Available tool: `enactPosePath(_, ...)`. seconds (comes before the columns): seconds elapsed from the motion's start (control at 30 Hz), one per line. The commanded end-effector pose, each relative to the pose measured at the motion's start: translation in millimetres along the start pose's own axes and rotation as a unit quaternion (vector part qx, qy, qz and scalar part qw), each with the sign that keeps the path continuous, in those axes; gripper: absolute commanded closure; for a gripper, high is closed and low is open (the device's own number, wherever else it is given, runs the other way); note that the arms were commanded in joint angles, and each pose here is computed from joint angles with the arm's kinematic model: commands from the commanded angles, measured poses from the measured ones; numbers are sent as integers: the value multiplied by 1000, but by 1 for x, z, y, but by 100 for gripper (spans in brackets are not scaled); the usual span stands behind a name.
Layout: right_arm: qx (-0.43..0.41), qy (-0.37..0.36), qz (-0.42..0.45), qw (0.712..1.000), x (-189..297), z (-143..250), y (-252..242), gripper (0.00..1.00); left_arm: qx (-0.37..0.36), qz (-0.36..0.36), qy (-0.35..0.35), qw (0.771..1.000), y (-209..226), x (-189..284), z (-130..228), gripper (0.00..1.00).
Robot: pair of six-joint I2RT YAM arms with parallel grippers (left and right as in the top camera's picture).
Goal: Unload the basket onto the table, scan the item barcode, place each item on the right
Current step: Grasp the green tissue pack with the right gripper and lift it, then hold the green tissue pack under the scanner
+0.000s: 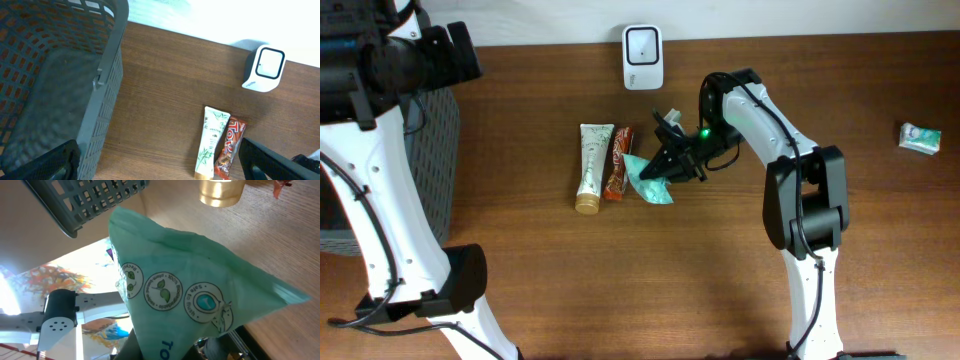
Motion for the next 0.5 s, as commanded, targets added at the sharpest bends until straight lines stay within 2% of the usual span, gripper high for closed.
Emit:
enactPosePath(0.0, -5, -6, -20, 1000, -2, -2, 3, 96, -4, 0, -3, 1000, 1, 3, 0, 1)
enactPosePath(0.1, 25, -14, -11, 1000, -2, -9, 1, 96, -4, 0, -3, 1000, 1, 3, 0, 1)
enactPosePath(0.13, 12, -20, 34, 999, -4, -19, -7, 96, -4, 0, -3, 1000, 1, 3, 0, 1)
enactPosePath(0.17, -24, -36, 115, 992, -3, -31, -15, 96, -4, 0, -3, 1000, 1, 3, 0, 1)
enactPosePath(0.2, -47, -63, 204, 976, 1, -41, -21, 96, -4, 0, -3, 1000, 1, 3, 0, 1)
enactPosePath(0.23, -50, -121, 338, 932, 13, -55, -19, 96, -4, 0, -3, 1000, 1, 3, 0, 1)
enactPosePath(0.3, 6, -201, 428, 881, 35, -75, 11, 96, -4, 0, -3, 1000, 1, 3, 0, 1)
enactPosePath(0.33, 39, -241, 448, 860, 45, -84, 28, 96, -4, 0, -3, 1000, 1, 3, 0, 1)
enactPosePath(0.37, 94, -315, 474, 817, 61, -101, 51, 96, -4, 0, -3, 1000, 1, 3, 0, 1)
enactPosePath(0.47, 164, -404, 469, 768, 73, -128, 70, 96, -4, 0, -3, 1000, 1, 3, 0, 1)
Point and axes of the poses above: each gripper's point midway between its finger pads, its own x axis back along the fingers, its own y axis along the line the jaws close on, z = x × y, the point moved 10 cm from there along x, back along the fingers, and after that the axes turned 11 degrees about x, right-handed, at the moved point
